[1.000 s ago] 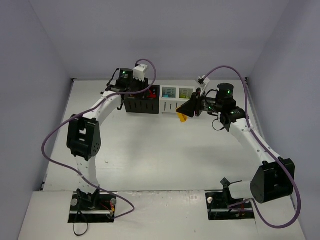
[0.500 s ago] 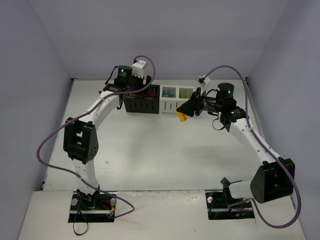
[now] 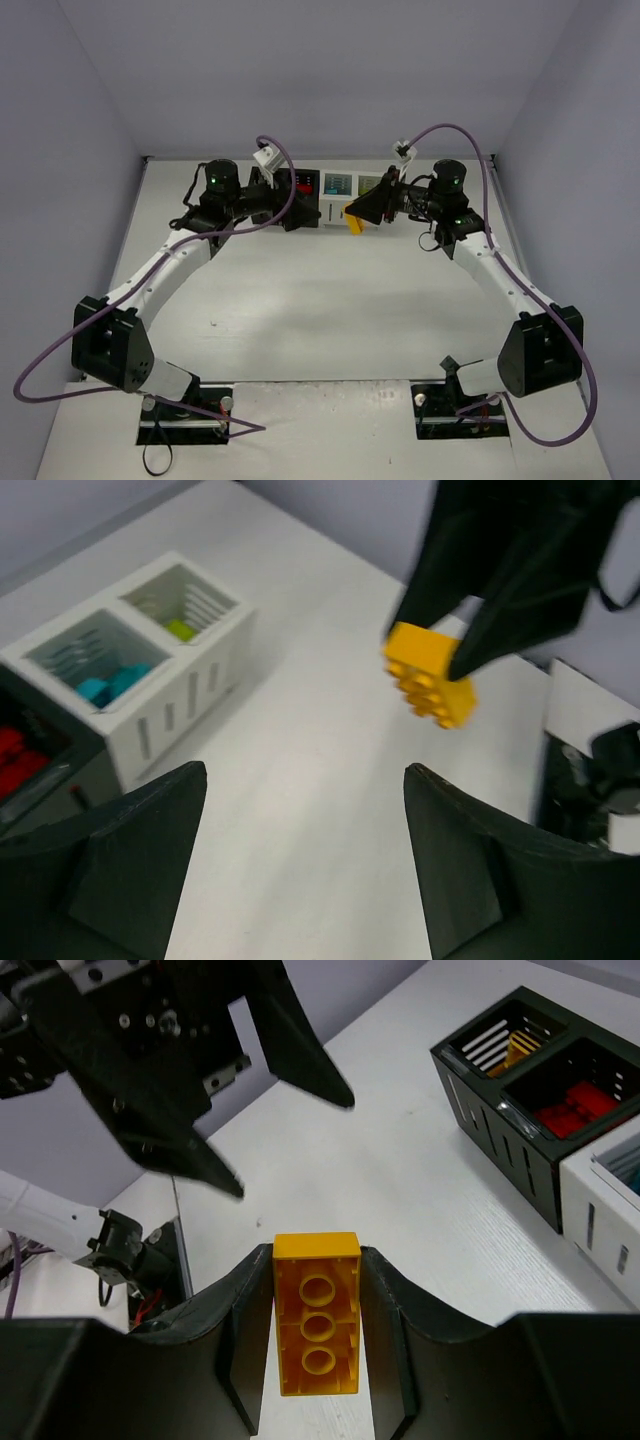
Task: Sort the legos into containers by color
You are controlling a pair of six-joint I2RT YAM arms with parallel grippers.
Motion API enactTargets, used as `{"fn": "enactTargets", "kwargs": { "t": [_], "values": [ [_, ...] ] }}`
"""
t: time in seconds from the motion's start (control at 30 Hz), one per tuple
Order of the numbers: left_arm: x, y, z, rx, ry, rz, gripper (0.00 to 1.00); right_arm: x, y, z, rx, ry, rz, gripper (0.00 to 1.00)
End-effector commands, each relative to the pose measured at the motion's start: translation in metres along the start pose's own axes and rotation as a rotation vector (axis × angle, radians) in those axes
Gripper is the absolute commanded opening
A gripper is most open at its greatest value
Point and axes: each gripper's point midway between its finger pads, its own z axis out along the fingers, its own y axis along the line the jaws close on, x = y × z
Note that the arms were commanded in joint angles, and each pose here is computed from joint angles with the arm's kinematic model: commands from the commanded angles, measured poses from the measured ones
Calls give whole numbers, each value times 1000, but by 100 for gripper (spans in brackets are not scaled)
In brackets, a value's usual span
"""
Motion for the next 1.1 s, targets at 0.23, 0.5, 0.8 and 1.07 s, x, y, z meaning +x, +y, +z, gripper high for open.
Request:
{"fn": "enactTargets", "kwargs": {
  "t": [0.23,0.5,0.8,1.07],
  "values": [
    [-16,-92,3,325,-61,120,73,-41,65,21,-247,-45,-158,0],
    [-32,-91,5,294,-149,88,73,-34,77,23,-275,-42,-155,0],
    [-32,-97,9,358,-172,33,55,-32,84,20,-283,-44,-155,0],
    [-21,-99,9,383,-158,3,18,-29,84,19,-285,-46,-162,0]
  ]
}}
